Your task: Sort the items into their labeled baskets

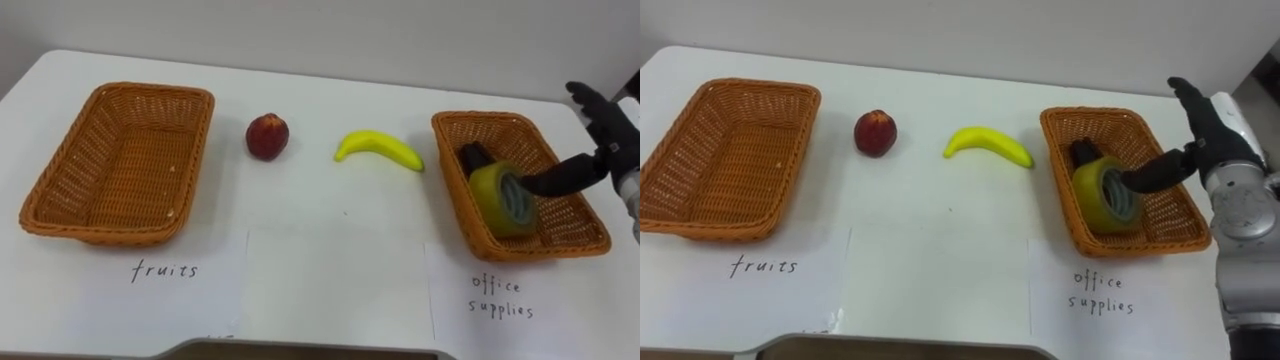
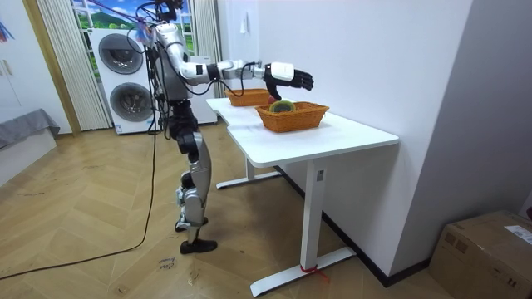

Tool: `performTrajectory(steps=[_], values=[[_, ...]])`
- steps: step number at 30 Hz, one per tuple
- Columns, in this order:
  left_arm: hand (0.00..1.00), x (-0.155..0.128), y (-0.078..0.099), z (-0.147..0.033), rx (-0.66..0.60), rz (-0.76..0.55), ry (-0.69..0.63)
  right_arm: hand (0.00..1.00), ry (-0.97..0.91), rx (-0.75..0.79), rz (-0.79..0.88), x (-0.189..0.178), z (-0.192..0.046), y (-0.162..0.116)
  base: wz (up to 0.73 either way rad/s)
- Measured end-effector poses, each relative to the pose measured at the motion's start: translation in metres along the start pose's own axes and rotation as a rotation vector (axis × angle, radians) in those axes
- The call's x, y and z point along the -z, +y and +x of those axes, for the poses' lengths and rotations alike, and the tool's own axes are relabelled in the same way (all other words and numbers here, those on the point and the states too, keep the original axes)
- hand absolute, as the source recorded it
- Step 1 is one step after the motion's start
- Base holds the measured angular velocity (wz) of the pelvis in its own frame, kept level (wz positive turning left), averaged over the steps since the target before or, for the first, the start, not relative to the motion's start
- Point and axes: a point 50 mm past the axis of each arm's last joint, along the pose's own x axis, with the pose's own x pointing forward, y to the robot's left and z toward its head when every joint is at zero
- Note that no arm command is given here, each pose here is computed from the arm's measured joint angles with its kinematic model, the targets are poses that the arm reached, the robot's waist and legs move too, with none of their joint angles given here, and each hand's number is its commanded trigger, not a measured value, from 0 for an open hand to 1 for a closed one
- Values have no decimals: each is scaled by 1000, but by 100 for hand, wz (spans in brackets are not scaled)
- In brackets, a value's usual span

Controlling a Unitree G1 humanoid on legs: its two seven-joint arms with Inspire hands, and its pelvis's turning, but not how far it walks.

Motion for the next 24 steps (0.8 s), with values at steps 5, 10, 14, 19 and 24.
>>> performTrajectory(steps=[5, 10, 14, 19, 24], values=[[0, -2, 1, 0, -19, -3, -10, 0, -13, 13, 39, -3, 1, -1, -2], [0, -5, 2, 0, -22, -9, -22, 0, -31, 45, 75, -8, 3, -4, 0], [0, -3, 1, 0, -17, -19, -15, 0, -80, 50, 110, -19, 3, -7, -6], [0, -1, 1, -1, -16, -17, -1, 0, -110, 77, 118, -30, 6, -12, -3], [0, 4, 2, -1, -21, -11, 11, 0, -234, 125, 121, -61, 2, -23, 1]])
